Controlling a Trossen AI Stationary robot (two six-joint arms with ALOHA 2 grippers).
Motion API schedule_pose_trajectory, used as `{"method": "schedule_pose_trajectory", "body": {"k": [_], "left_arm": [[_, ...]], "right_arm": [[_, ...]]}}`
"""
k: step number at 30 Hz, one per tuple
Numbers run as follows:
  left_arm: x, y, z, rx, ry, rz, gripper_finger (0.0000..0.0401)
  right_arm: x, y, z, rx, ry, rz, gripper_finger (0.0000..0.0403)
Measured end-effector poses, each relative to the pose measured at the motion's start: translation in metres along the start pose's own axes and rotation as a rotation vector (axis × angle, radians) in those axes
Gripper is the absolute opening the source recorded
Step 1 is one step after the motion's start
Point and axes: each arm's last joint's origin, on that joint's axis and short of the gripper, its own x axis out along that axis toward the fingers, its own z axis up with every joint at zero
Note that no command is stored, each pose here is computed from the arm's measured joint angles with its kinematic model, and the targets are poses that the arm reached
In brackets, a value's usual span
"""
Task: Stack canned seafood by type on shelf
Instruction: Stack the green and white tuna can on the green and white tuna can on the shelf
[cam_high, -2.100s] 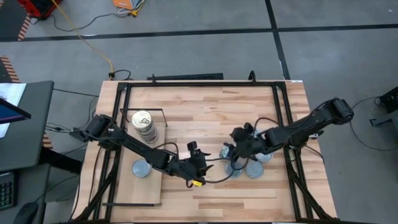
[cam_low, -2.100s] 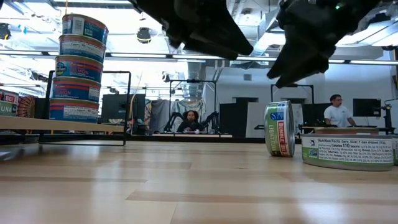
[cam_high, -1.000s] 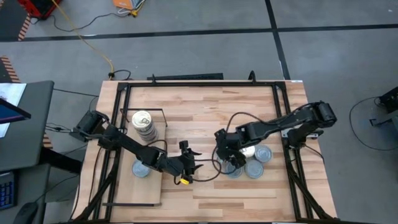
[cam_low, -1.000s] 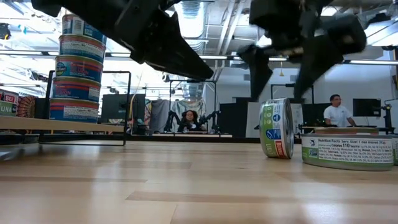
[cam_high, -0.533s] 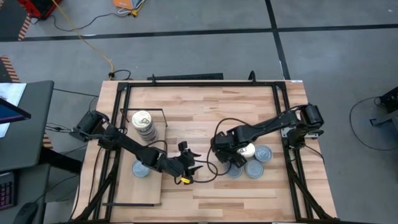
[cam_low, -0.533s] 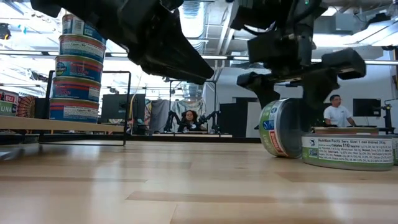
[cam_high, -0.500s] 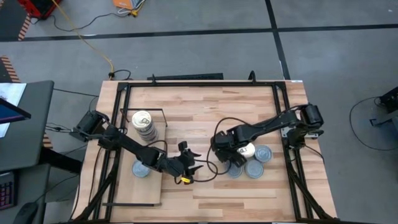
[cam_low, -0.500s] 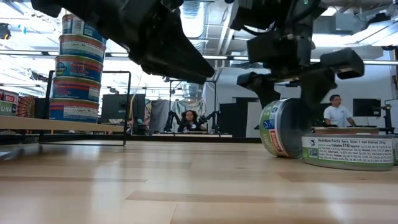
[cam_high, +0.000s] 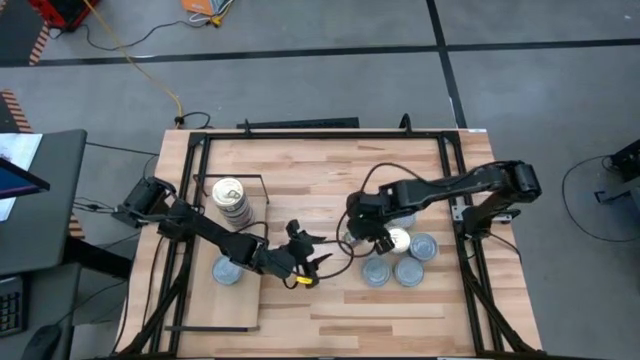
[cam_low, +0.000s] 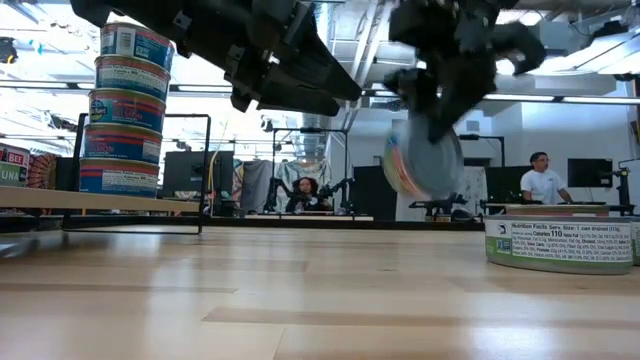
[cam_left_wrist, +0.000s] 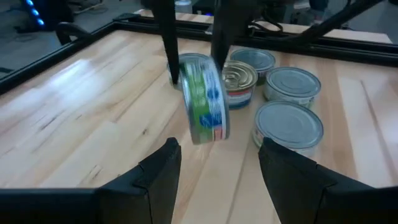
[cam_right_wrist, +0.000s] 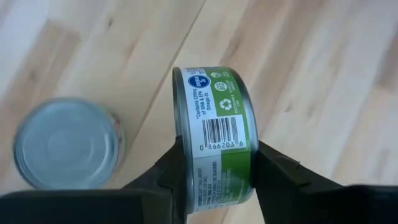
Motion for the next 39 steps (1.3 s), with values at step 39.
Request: {"method": "schedule_pose_trajectory", "body": {"k": [39], "left_arm": [[0.005, 0.012, 0.015, 0.133, -0.035, 0.005, 0.0307]], "right_arm": [[-0.021, 0.014, 0.022, -0.026, -0.143, -0.256, 0.0169]]}}
